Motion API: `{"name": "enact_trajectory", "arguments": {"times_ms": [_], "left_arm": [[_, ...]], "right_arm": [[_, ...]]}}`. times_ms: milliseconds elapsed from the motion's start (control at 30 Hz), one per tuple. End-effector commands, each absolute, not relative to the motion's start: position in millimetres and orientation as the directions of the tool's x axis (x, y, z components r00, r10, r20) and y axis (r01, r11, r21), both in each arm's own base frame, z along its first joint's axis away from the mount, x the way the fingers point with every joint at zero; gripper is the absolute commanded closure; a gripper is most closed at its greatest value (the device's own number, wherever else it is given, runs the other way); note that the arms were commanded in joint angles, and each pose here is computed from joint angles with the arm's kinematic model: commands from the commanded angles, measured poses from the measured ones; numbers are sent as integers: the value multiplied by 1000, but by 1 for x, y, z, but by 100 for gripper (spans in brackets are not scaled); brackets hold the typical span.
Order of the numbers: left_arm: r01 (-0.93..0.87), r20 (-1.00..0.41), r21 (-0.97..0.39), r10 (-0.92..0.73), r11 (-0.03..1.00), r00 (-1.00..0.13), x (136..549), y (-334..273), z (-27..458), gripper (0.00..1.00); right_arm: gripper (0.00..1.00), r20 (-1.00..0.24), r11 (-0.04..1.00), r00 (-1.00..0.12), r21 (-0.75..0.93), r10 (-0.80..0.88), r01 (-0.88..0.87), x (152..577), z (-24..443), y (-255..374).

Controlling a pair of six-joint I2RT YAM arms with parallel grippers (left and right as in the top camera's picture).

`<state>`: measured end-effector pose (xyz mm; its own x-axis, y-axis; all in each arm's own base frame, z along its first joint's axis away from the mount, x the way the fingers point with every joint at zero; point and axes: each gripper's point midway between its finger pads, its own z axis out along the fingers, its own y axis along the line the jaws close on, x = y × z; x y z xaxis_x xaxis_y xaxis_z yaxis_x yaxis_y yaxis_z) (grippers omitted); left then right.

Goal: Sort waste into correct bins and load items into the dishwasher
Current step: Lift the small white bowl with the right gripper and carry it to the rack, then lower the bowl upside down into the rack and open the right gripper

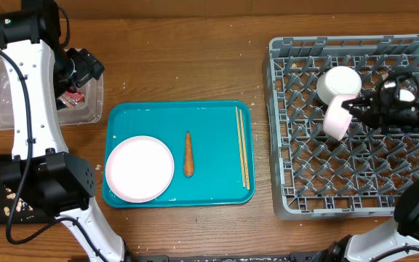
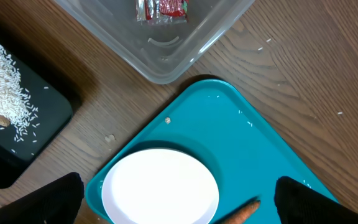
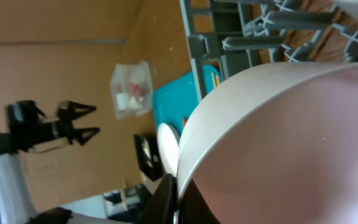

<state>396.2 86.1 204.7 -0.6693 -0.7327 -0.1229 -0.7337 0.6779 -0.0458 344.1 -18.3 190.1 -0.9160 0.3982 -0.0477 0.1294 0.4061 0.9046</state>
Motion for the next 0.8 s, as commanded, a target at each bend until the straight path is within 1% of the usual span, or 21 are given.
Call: {"name": "enact_trajectory", "arguments": {"times_ms": [0,300,400,533,600,700,767], "left_arm": [[-740,-157,-56,-738,670,-656,398,89,215,0],[-738,-157,-56,-736,672,-658,398,88,215,0],[-739,-157,-56,-737,672,-658,398,88,215,0],[-738,-157,-56,-736,672,-659,398,88,215,0],[-738,-157,-56,-736,672,-659,398,88,215,0],[-738,-157,-56,-736,672,-659,398,88,215,0],[-738,-157,-56,-736,672,-659,398,88,215,0]], "right_arm": [[96,-56,363,-906,925,419,111,342,188,-20],[96,-37,254,-893,963,449,88,346,206,-15],[96,-42,274,-895,957,443,91,345,203,-15],[96,-43,364,-909,923,414,122,340,185,-18],[96,-34,385,-915,913,403,136,337,180,-17],[96,-43,367,-914,923,404,119,340,182,-14],[96,-50,331,-909,938,413,99,343,189,-12]]}}
